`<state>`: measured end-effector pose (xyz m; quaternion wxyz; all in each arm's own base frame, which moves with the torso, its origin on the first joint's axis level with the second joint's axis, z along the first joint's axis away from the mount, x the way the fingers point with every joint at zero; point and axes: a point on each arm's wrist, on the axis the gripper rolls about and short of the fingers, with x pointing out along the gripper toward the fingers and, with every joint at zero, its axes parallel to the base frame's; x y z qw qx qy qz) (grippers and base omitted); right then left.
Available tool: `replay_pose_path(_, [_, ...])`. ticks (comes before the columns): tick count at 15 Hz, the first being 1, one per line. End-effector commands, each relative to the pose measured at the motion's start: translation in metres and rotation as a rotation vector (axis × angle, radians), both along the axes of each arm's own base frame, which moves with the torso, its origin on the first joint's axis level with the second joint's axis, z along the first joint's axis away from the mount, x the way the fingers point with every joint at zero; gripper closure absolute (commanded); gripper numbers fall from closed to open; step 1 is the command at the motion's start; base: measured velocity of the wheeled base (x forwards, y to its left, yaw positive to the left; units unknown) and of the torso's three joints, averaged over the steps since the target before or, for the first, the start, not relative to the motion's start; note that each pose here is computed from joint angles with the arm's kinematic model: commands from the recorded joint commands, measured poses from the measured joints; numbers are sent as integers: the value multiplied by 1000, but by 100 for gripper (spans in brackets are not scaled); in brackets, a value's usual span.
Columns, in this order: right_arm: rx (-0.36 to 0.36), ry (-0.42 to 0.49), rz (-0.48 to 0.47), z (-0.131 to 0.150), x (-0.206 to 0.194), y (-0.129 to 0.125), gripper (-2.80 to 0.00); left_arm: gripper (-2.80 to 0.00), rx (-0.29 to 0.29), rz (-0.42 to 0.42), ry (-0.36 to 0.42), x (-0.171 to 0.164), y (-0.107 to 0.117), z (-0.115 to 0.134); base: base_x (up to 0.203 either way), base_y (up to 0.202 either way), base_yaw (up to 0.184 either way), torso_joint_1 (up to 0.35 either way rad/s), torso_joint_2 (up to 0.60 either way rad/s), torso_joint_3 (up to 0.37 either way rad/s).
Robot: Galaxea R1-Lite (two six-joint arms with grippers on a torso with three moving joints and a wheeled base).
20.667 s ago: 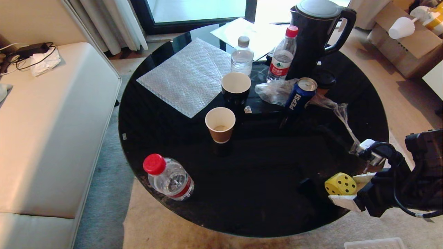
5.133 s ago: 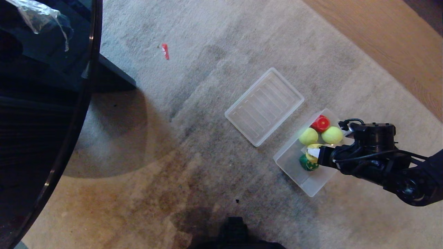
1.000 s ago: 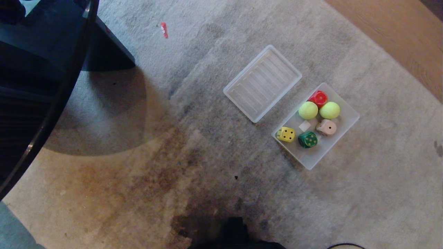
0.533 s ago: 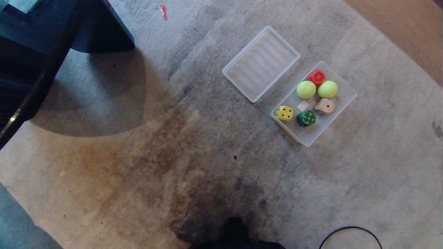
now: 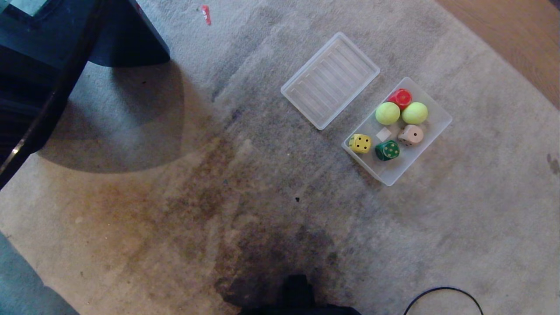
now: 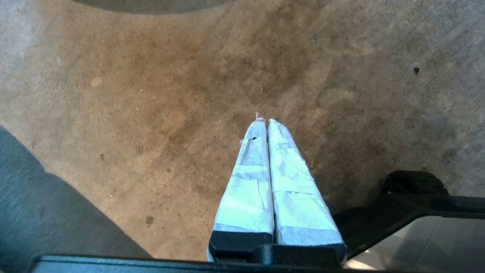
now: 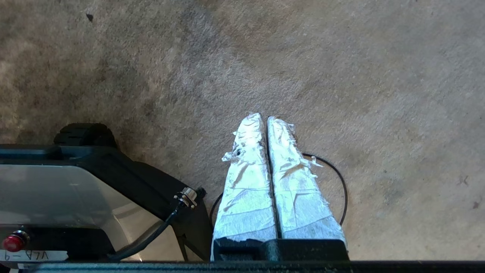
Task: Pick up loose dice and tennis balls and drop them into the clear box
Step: Close the lid
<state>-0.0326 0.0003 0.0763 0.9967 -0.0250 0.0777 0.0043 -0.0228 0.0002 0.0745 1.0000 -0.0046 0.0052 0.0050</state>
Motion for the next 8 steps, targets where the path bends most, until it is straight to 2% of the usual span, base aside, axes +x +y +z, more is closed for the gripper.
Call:
replay_pose_path(1, [1,-1,0,0,0,0,0,0,-1,-1,0,0,0,0,0,0,0,0,0,0])
replay_pose_path(8, [2,-1,-3,0,0,0,0,0,0,1,0,0,0,0,0,-1,8,0,0,0])
